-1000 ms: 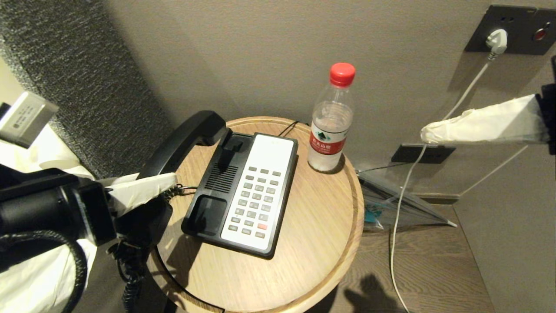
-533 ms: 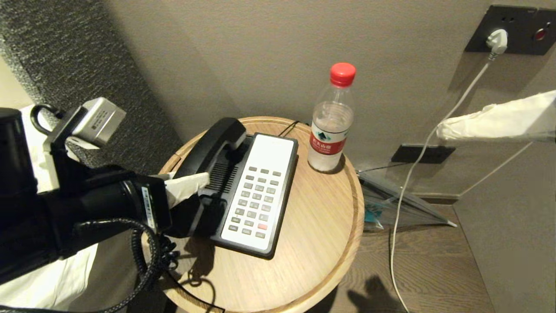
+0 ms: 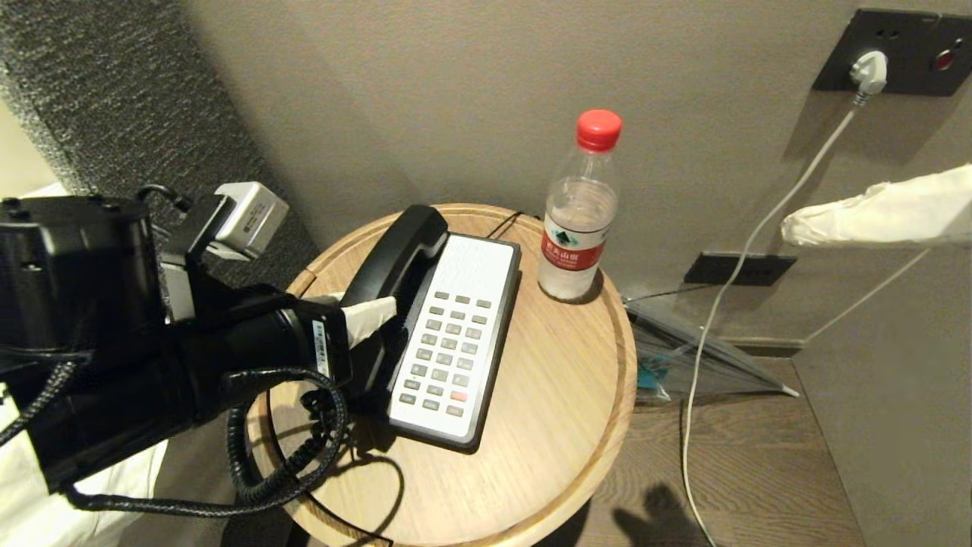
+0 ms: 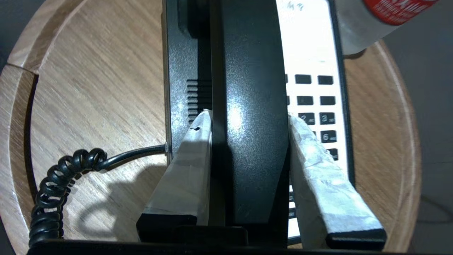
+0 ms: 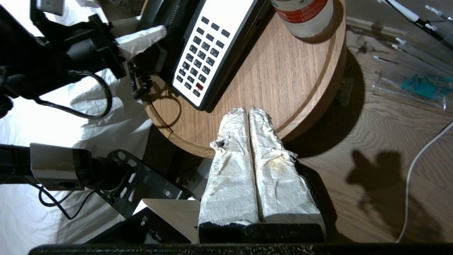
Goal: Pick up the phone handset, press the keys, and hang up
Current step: Put the handset back
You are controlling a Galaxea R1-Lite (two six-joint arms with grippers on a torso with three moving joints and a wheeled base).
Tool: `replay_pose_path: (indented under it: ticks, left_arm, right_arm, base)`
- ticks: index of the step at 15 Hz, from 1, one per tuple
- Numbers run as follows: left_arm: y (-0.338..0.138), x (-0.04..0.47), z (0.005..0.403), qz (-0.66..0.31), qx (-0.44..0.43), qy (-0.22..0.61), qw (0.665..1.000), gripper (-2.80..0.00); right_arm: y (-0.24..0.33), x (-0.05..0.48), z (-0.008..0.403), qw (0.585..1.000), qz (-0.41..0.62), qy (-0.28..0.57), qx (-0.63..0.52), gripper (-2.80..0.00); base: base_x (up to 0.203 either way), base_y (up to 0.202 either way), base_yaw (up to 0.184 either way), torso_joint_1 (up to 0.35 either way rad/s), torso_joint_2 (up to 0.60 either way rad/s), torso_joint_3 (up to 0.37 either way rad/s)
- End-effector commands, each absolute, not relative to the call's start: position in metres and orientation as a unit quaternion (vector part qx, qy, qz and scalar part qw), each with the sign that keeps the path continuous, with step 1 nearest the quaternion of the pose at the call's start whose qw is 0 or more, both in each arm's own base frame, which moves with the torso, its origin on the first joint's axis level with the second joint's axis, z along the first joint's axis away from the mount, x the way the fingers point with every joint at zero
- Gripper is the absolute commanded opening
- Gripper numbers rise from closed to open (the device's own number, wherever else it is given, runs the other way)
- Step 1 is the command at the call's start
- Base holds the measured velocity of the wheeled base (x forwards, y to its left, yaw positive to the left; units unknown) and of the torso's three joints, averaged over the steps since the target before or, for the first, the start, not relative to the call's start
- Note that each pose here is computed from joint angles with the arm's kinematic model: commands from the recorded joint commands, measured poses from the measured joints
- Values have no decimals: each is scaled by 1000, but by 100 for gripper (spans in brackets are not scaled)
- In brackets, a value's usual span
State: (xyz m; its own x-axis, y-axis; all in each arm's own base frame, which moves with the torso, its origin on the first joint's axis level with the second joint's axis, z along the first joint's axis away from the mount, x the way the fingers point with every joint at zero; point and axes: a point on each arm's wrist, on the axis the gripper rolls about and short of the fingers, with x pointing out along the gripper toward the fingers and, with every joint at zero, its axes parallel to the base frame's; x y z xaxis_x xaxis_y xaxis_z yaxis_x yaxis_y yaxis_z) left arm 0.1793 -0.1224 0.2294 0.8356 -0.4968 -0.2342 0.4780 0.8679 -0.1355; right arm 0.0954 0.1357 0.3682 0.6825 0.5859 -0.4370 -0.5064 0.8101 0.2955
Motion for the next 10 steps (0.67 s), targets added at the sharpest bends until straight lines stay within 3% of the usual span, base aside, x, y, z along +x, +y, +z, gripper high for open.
replay_pose_path:
  ticks: [1, 10]
  left_arm:
    - [-124, 182, 225, -248, -32, 140, 958, -280]
    - [-125, 184, 220, -243, -28, 149, 958, -280]
  right_arm:
    - [137, 96, 367, 914, 297, 266, 74, -280]
    - [138, 97, 365, 913, 295, 271, 72, -280]
  base:
    - [0, 0, 0, 0, 0, 0]
    - [0, 0, 0, 0, 0, 0]
